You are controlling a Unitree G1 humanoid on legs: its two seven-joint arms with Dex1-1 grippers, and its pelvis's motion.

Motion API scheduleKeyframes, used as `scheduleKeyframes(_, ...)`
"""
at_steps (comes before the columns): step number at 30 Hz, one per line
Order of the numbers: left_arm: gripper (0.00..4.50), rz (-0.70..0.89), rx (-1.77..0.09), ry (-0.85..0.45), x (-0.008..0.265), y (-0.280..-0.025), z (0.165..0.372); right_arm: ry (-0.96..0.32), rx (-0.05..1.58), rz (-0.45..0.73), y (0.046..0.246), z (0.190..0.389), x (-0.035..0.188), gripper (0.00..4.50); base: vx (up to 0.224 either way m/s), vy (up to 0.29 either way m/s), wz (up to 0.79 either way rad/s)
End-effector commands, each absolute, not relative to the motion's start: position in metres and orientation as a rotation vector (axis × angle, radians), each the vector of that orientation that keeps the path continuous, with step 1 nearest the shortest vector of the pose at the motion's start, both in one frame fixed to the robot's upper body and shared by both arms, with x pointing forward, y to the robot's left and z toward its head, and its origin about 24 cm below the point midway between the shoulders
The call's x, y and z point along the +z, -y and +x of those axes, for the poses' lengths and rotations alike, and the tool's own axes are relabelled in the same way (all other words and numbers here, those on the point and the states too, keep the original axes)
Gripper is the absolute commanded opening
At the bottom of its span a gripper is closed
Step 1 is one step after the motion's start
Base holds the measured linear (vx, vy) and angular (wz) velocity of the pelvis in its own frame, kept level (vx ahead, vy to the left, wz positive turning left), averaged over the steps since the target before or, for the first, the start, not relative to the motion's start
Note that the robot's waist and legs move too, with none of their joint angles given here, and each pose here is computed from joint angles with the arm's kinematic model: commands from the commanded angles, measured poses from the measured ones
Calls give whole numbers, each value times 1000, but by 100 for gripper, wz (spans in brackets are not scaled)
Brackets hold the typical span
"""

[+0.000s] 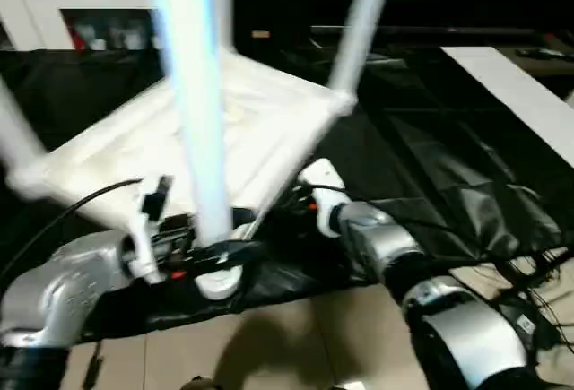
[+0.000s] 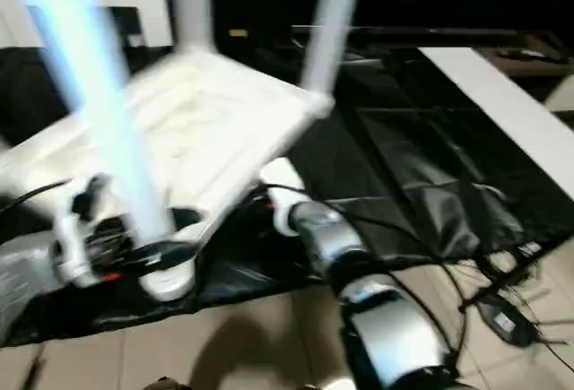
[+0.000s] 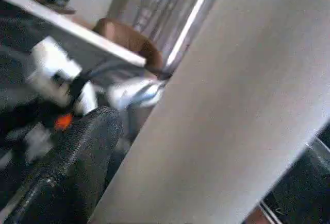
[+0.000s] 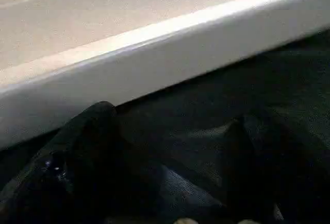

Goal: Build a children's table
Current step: Rotate table base

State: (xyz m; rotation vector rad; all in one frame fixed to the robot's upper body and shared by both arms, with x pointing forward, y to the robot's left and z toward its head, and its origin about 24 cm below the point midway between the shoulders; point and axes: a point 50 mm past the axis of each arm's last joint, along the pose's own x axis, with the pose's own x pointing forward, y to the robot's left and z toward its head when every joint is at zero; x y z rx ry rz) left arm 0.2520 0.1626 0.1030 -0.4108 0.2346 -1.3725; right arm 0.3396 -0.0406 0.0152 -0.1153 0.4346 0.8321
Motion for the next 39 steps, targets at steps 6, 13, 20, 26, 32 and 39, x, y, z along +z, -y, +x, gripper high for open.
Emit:
scheduleKeyframes(6, 447, -334, -1434, -185, 102, -108, 270, -400, 883, -97, 16, 335, 18, 450, 0, 0, 0)
scheduleKeyframes(13, 447, -189, -1255, -102, 96, -102, 297, -365, 770, -104, 45, 344, 17, 450, 0, 0, 0)
scheduleKeyframes(20, 447, -113, -1165, -83, 92, -122, 306, -351, 655, -84, 89, 350, 13, 450, 0, 0, 0)
scheduleKeyframes(26, 447, -1, -1085, -183, 77, -155, 304, -351, 704, -134, 130, 341, 7, 450, 0, 0, 0)
scheduleKeyframes(32, 447, 97, -1097, -288, 63, -172, 288, -280, 908, -132, 141, 328, 19, 450, 0, 0, 0)
scheduleKeyframes(39, 412, 153, -1098, -406, 57, -184, 272, -239, 1060, -138, 145, 315, 34, 450, 0, 0, 0)
